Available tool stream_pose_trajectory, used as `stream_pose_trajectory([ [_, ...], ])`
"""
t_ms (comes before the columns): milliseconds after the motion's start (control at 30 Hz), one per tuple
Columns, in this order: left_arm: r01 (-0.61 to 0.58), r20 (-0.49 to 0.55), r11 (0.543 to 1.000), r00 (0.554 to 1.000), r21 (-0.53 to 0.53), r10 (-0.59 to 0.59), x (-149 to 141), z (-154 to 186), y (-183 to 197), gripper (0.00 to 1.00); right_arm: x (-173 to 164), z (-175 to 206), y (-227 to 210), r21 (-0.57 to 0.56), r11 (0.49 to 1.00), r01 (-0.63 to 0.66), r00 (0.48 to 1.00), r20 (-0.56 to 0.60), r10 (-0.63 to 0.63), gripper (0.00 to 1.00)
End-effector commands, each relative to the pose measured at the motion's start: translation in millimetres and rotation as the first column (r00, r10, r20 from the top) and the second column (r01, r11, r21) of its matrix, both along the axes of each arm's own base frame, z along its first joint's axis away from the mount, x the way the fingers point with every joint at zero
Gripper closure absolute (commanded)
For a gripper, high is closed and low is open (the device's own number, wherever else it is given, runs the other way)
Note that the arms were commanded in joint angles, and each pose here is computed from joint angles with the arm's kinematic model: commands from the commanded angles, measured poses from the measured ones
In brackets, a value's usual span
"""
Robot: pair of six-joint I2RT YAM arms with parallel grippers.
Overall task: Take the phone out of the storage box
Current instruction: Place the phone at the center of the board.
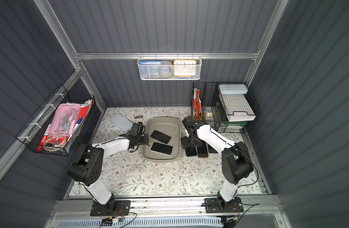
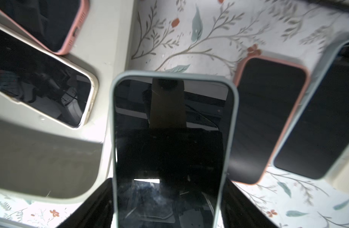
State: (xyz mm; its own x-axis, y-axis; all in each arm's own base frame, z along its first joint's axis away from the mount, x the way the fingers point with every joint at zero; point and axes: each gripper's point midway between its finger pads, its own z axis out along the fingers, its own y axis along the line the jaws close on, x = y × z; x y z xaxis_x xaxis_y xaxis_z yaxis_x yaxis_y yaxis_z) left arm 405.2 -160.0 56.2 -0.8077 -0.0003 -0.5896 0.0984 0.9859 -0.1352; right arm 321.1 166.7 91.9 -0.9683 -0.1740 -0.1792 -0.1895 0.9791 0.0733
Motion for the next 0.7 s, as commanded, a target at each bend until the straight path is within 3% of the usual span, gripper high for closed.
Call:
stream_pose_trajectory([
  [0, -0.004, 0.070, 1.000, 0.998, 0.015, 0.003, 13.2, 22.2, 2.0, 1.00, 6.2, -5.8, -0.9, -0.005, 0.999, 0.054, 0.998, 0.023, -0.054, 0.38],
  [667, 0.013, 0.064, 1.000, 0.998, 0.022, -0.014, 9.7, 21.6, 1.8, 1.00, 14.7, -56.9, -5.7, -0.049, 0.990, 0.135, 0.991, -0.015, -0.136, 0.37],
])
